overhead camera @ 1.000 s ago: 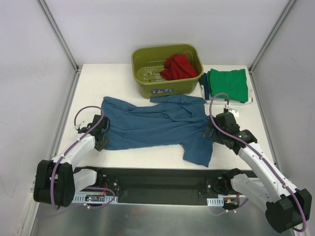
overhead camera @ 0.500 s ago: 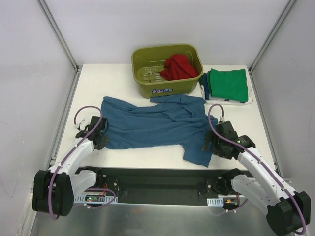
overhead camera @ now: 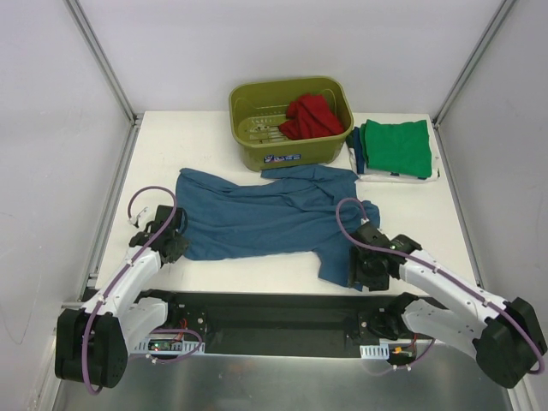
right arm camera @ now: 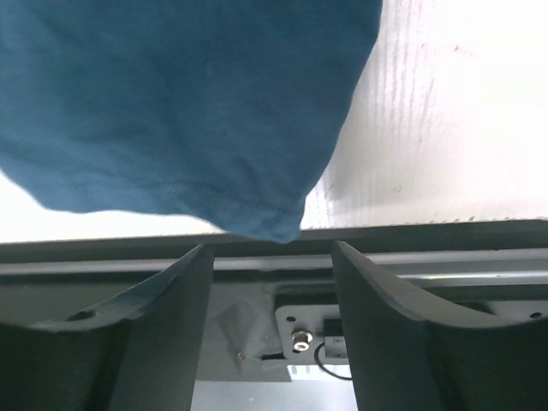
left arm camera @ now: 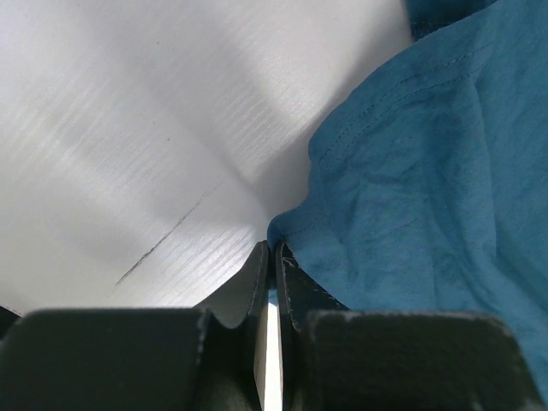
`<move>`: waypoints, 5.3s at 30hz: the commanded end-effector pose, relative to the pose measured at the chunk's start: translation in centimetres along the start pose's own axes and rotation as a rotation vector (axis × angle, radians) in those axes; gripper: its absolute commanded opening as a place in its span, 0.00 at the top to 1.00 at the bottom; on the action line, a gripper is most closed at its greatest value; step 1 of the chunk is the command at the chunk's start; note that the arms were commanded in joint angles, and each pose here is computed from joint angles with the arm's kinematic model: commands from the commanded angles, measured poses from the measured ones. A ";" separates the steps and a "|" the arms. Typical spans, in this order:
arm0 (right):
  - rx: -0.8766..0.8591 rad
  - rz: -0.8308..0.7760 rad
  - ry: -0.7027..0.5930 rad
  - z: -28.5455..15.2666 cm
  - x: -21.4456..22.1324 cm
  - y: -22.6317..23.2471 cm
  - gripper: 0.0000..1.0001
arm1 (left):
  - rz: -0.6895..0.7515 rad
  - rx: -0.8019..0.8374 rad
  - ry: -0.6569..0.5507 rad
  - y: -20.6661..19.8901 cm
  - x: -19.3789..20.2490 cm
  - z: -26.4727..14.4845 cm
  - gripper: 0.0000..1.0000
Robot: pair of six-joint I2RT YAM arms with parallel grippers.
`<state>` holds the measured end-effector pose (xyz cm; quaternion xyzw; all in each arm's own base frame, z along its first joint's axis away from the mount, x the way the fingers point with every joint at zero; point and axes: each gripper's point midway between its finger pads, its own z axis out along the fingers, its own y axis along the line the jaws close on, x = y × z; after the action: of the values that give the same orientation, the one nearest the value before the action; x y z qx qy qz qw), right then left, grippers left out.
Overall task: Fold and stack the t-shirts
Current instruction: Flatten out the tshirt, then fold the flattened tshirt in 1/3 of the way
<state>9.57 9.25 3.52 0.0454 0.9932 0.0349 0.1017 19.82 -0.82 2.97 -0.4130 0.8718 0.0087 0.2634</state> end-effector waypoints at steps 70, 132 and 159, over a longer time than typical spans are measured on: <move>-0.418 -0.033 -1.646 -56.1 -15.5 -3.8 1.00 | -0.037 1.168 -0.784 -7.7 -19.3 -50.1 1.00; 0.010 0.085 -0.246 -10.2 -6.3 -3.3 0.95 | 0.063 0.056 0.031 -2.7 -3.2 -3.0 1.00; -0.103 0.066 -0.251 -8.6 -7.7 -0.7 0.03 | 0.084 0.244 0.082 -6.6 -3.7 -6.3 0.01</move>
<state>11.59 6.28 11.80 0.0925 0.9774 0.0714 0.1761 21.40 -1.71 8.37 -0.3790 0.8909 -0.0272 0.2488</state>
